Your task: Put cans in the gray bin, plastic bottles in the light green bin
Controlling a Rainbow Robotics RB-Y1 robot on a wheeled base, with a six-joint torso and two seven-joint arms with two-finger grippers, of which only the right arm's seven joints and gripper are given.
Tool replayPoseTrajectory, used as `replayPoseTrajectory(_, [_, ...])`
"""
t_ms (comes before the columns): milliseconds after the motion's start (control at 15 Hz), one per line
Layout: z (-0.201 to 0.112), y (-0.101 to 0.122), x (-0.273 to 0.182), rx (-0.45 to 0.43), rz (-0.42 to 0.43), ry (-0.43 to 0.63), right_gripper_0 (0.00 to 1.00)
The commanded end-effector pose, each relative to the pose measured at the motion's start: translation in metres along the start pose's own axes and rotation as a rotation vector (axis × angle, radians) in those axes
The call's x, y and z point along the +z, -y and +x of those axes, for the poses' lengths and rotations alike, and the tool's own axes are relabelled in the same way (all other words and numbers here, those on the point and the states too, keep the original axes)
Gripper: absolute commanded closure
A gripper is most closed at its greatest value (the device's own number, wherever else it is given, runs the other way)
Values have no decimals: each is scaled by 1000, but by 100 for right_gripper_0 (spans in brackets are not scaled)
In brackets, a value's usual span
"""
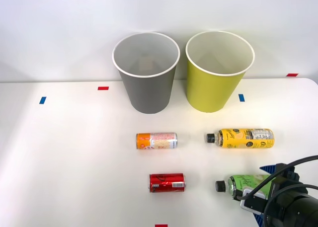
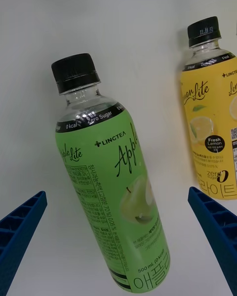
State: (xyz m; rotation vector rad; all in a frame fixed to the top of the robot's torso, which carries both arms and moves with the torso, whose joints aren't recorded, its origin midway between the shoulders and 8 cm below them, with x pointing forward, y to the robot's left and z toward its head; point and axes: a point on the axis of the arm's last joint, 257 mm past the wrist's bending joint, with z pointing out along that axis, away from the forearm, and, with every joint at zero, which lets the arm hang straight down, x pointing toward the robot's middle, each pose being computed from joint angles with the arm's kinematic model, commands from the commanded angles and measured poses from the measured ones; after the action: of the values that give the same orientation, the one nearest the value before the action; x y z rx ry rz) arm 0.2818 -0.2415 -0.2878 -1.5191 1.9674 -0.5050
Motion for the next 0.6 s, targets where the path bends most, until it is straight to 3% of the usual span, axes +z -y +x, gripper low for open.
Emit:
replayPoseTrajectory(67, [2, 0, 6, -5, 1, -9, 0])
replayPoseTrajectory(600, [-1, -3, 28, -12, -6, -32, 0])
